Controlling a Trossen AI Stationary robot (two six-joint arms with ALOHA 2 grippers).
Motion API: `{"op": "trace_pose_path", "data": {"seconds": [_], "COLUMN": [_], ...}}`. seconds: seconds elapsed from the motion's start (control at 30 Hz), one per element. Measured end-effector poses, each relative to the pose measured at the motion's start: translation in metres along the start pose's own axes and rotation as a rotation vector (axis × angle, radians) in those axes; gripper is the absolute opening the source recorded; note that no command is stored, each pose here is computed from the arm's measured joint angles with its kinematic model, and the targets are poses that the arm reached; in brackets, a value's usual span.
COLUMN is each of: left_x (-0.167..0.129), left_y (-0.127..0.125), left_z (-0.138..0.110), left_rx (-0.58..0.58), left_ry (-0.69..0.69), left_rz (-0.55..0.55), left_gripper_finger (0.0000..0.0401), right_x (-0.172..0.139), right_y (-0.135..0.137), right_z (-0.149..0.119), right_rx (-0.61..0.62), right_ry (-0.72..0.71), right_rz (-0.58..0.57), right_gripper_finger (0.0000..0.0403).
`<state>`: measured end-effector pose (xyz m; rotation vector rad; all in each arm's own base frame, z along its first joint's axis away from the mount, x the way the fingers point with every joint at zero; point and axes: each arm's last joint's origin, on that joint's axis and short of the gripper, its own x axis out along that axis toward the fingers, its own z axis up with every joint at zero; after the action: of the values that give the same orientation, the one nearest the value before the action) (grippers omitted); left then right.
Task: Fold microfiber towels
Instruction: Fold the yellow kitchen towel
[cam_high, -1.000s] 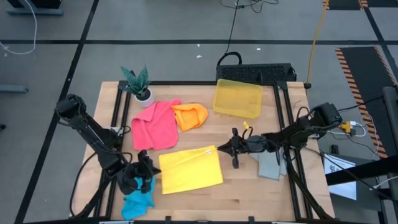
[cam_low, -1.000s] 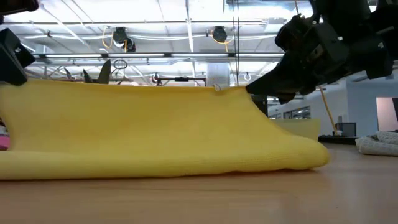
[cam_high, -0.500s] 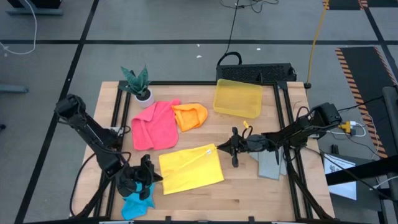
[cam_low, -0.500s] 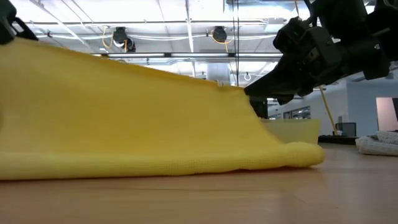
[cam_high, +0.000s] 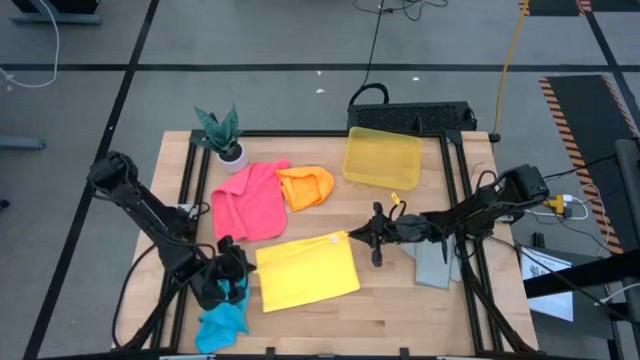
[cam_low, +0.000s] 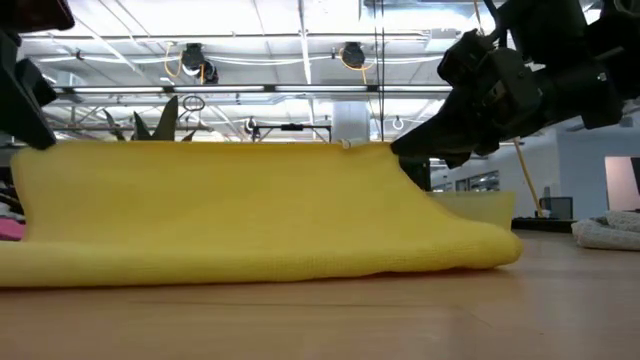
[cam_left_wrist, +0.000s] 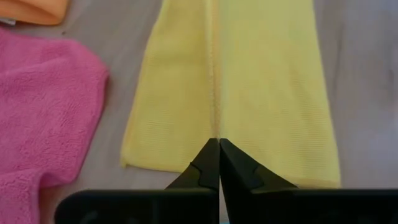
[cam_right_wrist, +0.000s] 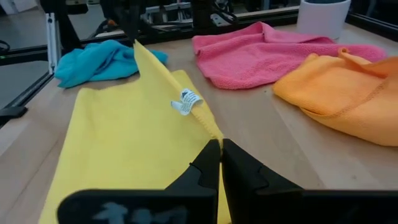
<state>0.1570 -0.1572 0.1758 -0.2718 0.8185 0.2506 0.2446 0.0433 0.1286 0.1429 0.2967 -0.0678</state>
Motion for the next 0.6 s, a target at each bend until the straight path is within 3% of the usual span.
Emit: {"op": "trace_pose_path", "data": {"seconds": [0.6], "left_x": [0.006], "left_y": [0.006], "left_z": [-0.006], "left_rx": [-0.024], "left_ry": [-0.006], "left_rz": [0.016], "left_gripper_finger": [0.0006], "right_x": [0.030], "right_y": [-0.015], "right_z": [-0.029], "right_rx": [-0.024], "right_ry": [0.117], "right_rz": [-0.076], "right_gripper_finger": [0.0002]}}
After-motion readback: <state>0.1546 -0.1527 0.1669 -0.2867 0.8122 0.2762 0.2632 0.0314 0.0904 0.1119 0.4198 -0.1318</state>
